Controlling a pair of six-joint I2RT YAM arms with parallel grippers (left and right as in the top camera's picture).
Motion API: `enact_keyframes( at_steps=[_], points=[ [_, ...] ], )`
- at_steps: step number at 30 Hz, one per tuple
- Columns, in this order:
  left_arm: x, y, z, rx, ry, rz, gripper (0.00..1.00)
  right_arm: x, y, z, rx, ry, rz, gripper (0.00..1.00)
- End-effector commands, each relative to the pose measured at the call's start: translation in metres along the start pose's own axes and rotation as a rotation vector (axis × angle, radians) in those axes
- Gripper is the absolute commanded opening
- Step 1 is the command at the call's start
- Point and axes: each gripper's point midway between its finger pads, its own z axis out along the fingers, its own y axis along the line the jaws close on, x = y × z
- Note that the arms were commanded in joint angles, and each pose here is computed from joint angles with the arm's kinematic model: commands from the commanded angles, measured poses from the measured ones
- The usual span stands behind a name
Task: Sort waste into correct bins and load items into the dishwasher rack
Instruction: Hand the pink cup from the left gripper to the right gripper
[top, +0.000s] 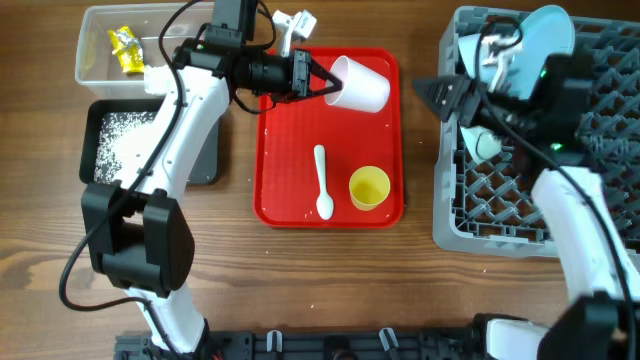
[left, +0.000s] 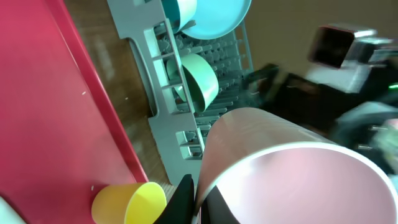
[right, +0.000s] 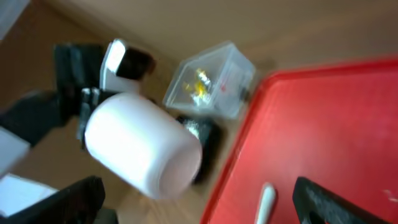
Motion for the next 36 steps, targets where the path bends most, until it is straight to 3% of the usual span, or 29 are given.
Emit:
enact_keyframes(
  at_steps=[1, 6, 10, 21, 28, 36],
  points=[
    [-0.003, -0.012, -0.007, 0.034, -0.01, 0.022, 0.04, 0.028, -0.004, 0.002, -0.163, 0.105, 0.16, 1.0],
    [-0.005, -0.012, -0.007, 0.036, -0.016, 0.018, 0.04, 0.037, -0.009, 0.023, -0.273, 0.178, 0.15, 0.99],
    [-0.007, -0.014, -0.007, 0.046, -0.02, 0.021, 0.04, 0.028, 0.012, 0.038, -0.313, 0.141, 0.043, 0.99],
    [0.008, -0.032, 0.018, 0.07, 0.04, 0.049, 0.04, 0.023, 0.033, 0.063, -0.321, 0.07, 0.018, 0.94],
    [0.009, -0.03, 0.023, 0.041, 0.04, 0.054, 0.04, 0.023, 0.033, 0.063, -0.321, 0.074, 0.039, 0.64],
    [0.014, -0.033, 0.031, 0.032, 0.055, 0.06, 0.04, 0.021, 0.049, 0.068, -0.355, 0.049, 0.001, 0.62]
  ],
)
